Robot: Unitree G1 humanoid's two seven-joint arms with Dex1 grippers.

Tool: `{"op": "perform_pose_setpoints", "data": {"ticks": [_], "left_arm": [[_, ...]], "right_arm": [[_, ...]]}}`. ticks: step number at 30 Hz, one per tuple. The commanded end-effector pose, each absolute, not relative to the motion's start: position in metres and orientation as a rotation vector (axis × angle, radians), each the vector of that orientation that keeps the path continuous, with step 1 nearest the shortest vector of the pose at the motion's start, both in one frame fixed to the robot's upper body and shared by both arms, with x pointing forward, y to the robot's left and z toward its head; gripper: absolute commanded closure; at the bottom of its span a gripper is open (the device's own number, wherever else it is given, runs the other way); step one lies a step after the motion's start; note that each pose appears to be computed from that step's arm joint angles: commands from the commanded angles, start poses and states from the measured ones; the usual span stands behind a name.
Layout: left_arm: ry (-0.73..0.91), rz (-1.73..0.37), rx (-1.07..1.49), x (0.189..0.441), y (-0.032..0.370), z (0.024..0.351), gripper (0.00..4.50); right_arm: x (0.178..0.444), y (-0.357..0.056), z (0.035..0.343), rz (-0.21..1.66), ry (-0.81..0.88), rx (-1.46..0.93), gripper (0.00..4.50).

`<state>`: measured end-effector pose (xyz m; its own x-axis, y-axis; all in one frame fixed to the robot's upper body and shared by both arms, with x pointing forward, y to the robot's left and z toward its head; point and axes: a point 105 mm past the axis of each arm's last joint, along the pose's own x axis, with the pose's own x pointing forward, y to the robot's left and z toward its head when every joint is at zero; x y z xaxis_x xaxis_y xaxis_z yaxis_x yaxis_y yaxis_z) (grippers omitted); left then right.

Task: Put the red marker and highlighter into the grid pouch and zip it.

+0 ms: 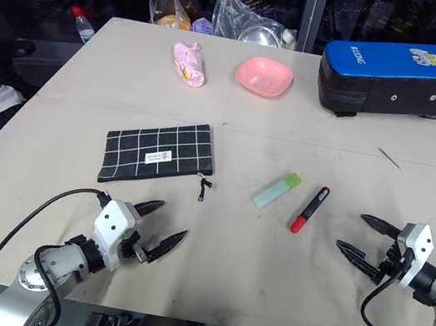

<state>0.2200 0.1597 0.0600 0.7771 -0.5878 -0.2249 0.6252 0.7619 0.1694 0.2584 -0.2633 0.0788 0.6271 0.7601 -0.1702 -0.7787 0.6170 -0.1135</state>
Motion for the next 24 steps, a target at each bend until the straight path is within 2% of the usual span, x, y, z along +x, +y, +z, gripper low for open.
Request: {"op": "perform_pose_setpoints", "data": {"ticks": [1, 19, 24], "left_arm": [[0.114, -0.668, 0.248, 0.219, 0.157, 0.071, 0.04], [0.11, -0.683, 0.242, 0.221, 0.157, 0.067, 0.04], [0.122, -0.639, 0.281, 0.225, 0.197, 0.071, 0.04]], "right_arm": [[0.261, -0.269, 0.09, 0.874, 0.088, -0.218, 0.0], [0.261, -0.26, 0.097, 0.887, 0.071, -0.198, 0.0], [0.26, -0.225, 0.116, 1.001, -0.036, -0.134, 0.0]]}}
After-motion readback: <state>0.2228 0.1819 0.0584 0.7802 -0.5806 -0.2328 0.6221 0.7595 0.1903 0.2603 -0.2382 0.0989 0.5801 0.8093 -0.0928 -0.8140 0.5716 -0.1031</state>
